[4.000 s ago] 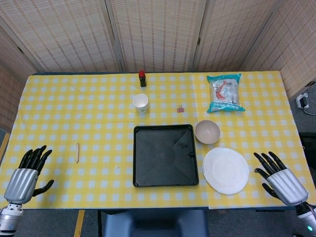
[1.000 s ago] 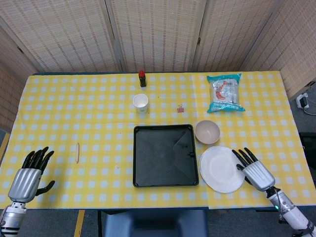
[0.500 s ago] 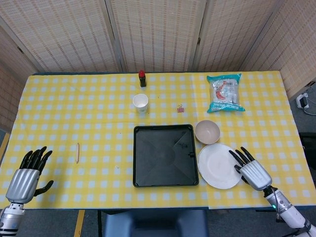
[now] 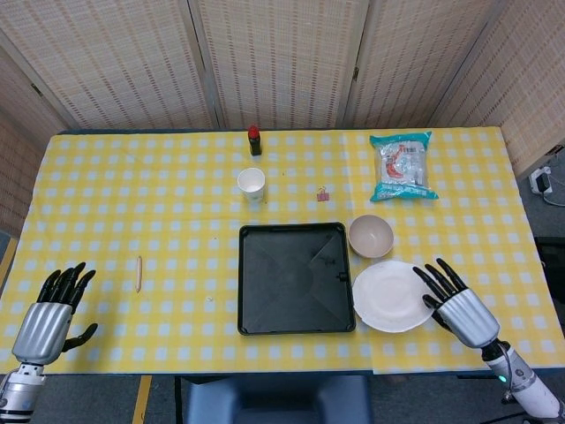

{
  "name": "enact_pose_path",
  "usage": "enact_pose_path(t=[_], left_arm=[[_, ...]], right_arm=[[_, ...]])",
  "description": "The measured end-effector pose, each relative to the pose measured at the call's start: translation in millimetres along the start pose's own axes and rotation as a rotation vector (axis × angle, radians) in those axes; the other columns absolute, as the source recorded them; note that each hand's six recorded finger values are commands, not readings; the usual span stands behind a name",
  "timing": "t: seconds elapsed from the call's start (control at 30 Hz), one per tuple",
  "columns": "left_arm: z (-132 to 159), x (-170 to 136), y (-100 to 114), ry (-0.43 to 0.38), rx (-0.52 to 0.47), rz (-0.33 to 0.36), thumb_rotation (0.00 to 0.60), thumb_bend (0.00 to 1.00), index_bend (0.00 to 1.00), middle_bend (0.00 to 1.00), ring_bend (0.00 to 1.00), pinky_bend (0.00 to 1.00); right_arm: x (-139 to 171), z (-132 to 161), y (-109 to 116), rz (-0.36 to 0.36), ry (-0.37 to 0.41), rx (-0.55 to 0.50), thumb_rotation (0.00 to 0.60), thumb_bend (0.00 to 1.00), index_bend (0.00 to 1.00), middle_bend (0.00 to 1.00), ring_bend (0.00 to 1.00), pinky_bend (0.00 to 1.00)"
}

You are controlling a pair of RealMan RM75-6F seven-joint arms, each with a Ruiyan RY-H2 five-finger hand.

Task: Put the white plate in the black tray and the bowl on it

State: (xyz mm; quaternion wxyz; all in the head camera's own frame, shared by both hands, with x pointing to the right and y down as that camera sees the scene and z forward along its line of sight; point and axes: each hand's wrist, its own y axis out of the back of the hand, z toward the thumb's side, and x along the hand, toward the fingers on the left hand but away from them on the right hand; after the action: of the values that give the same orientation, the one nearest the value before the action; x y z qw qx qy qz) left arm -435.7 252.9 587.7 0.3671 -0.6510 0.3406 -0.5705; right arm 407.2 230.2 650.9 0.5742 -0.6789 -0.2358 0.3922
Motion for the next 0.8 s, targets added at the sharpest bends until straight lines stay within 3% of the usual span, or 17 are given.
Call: enact_pose_path(t=[0.23,0.43,0.6,0.8], left_arm=[[0,0,1,0.001,-0.014,-0.001,0.6,0.28,0.0,0.0,0.0,0.0],[-2,-1,2,0.002,-0.027,-0.006,0.6,0.28,0.0,0.0,0.0,0.0],[-4,-1,3,0.006,-0.052,-0.015,0.6,0.28,0.0,0.0,0.0,0.0],[-6,-1,4,0.008,-0.065,-0.023,0.6,0.3,0.0,0.0,0.0,0.0]], right_arm=[[-2,5,33,-0.163,0.021,-0.031,0.6,0.53,0.69,0.12,0.09,0.0],[-33,16,43,-0.242,0.062,-0.075,0.6,0.53,0.69,0.12,0.09,0.0],[-67,33,42,-0.258,0.106,-0.11,0.6,0.53,0.69,0.12,0.09,0.0],[-110,59,29,-0.219,0.161,-0.125,0.6,0.53,0.69,0.11,0.09,0.0]])
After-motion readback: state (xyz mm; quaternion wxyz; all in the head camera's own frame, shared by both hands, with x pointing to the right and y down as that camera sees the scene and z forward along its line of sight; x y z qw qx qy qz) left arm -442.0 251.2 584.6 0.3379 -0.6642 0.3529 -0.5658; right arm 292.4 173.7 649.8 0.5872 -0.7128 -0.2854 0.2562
